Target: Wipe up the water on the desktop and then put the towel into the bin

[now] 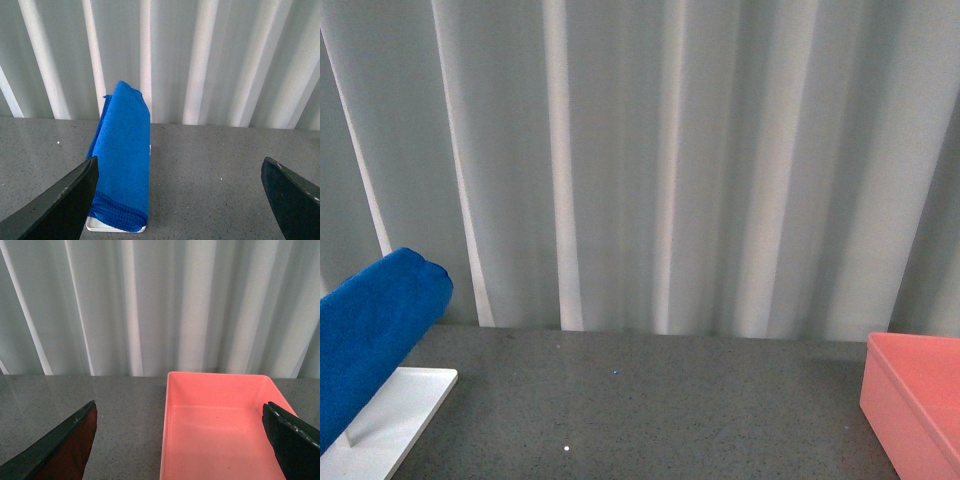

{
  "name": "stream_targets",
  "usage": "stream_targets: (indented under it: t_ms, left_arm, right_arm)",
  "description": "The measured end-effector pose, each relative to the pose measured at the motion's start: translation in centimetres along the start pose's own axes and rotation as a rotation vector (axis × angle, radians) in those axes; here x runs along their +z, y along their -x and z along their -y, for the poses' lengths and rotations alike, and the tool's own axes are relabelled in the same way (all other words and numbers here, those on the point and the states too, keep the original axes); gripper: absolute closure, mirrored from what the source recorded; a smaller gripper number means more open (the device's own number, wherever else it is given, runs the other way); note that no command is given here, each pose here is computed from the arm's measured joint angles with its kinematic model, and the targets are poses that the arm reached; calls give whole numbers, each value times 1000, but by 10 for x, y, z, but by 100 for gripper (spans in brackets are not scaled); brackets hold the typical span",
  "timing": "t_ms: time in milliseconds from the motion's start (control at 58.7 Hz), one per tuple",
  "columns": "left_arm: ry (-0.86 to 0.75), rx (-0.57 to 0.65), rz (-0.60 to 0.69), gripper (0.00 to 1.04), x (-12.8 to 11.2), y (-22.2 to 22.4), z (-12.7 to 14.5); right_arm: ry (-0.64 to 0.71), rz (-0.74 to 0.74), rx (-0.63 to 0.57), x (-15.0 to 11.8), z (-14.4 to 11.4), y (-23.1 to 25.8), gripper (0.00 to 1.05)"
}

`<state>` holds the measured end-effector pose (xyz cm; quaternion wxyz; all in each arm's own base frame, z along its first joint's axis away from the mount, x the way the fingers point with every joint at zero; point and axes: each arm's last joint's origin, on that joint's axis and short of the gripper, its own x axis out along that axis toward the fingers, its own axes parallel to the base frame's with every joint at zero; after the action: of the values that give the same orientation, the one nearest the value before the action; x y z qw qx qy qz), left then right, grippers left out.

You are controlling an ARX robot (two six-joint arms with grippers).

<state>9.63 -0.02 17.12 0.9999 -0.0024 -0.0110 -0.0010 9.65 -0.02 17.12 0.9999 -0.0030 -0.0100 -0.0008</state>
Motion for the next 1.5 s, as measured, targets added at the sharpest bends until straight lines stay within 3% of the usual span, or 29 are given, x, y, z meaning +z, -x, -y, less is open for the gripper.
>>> stream_targets:
  t_ms: [1397,1499]
  left_arm:
    - [0,0,0,7,0,0,0]
    - [182,-58,-305,7,2,-9,-2]
  right_arm:
    - [0,0,0,0,0,0,7]
    - [0,0,0,0,0,0,7]
